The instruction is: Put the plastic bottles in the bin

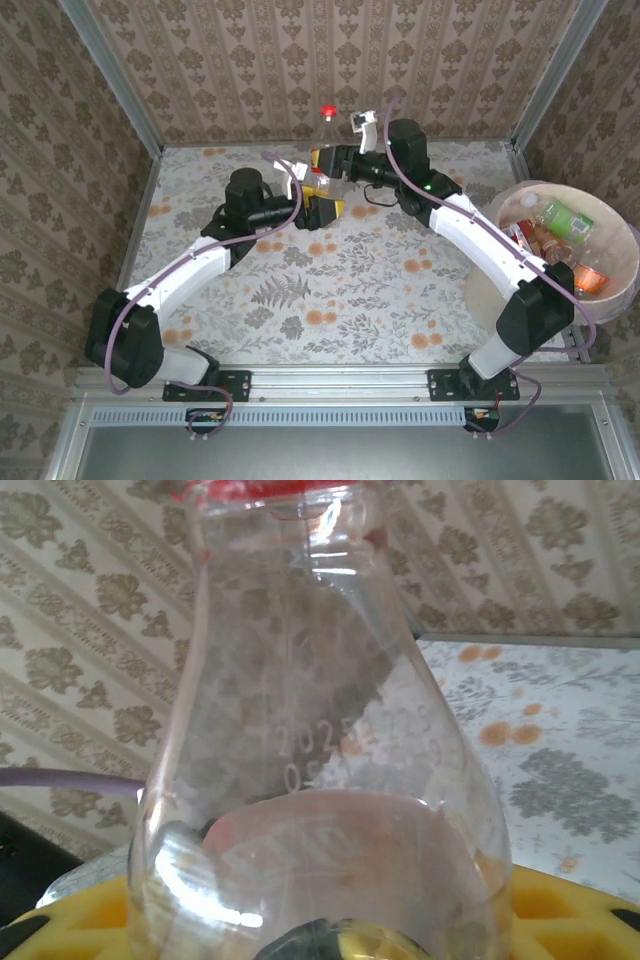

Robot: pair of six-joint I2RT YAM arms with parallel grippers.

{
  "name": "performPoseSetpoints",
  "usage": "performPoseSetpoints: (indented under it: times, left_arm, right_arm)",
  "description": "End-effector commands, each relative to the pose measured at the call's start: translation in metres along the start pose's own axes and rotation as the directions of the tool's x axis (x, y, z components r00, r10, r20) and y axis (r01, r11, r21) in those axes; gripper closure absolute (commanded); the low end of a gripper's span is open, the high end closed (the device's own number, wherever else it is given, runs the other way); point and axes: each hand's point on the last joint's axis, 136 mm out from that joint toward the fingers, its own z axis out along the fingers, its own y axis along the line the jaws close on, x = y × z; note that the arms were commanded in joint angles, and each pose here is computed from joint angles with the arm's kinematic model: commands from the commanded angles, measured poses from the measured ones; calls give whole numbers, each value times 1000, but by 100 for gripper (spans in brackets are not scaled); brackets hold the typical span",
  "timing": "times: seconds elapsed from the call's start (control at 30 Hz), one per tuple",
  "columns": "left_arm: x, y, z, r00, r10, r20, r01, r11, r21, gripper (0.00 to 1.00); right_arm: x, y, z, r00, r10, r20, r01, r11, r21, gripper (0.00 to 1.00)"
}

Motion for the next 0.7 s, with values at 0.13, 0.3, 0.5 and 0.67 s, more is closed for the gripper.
performPoseSetpoints:
  times: [0.13,0.3,0.5,0.67]
  left_arm:
    - [-16,-4,-17,997,54,52,-49,995,-87,0]
    - [-18,29,-26,996,-1,86,22,969,-245,0]
    - [-10,75,-45,989,-75,129,126,882,-454,0]
    - [-2,100,-56,977,-135,166,204,823,-530,0]
  right_arm:
    - [-28,-31,-62,997,-78,29,64,939,337,52]
    - [-37,-40,-94,990,-140,6,122,881,456,52]
    - [-54,-36,-142,976,-218,6,179,816,550,53]
    - [-67,-40,-186,960,-280,18,202,733,649,52]
